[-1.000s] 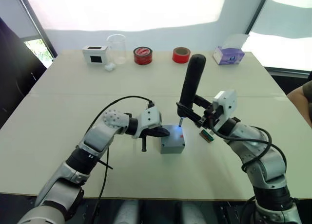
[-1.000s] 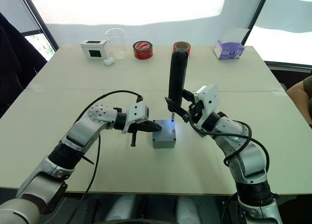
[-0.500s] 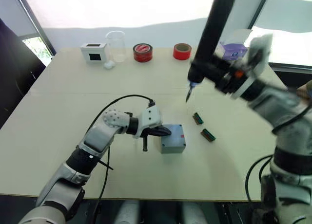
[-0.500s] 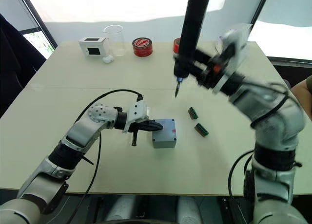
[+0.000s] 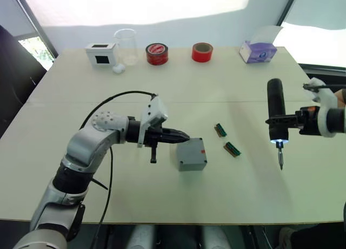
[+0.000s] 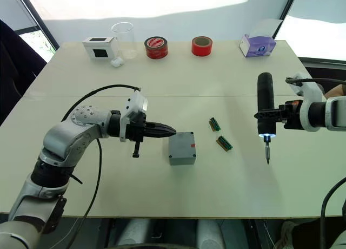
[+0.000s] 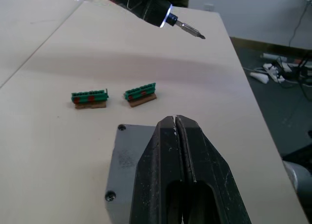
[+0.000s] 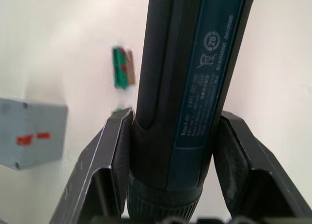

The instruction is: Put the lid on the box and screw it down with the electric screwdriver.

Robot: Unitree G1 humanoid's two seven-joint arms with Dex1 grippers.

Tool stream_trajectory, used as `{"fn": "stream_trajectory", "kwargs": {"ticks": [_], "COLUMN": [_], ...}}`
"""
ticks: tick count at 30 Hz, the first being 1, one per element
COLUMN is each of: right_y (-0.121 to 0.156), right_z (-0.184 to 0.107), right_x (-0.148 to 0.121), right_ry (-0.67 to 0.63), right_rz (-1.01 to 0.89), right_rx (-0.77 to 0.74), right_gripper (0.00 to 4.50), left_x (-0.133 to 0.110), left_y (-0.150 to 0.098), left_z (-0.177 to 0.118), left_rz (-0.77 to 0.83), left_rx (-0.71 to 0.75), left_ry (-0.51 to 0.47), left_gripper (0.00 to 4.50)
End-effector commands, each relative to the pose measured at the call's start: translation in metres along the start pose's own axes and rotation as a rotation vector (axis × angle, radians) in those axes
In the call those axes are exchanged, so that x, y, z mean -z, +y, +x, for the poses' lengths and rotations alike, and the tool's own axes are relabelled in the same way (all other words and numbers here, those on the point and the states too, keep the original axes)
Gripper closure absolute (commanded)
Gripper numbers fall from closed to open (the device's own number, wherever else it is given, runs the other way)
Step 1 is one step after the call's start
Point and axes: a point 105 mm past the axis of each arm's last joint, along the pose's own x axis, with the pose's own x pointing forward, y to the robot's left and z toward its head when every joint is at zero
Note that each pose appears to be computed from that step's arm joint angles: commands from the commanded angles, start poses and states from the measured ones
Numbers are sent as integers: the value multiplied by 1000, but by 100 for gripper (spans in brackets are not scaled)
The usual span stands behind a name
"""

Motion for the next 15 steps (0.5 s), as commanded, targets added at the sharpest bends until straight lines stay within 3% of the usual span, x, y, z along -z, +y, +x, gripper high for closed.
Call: {"fn": "stream_trajectory", "kwargs": {"ticks": [1, 15], "right_y": [-30, -46], "right_z": [-3, 27], "right_x": [16, 26], "right_ry": [95, 196], "right_rz": [71, 114], "right_rx": [131, 156], "right_gripper": [265, 265], "left_x": [13, 15], "left_y": [-11, -14], "left_z": [0, 1], "left_rz": [56, 5], "left_rx": [-4, -46], "left_ry": [97, 80], "left_gripper": [450, 450]}}
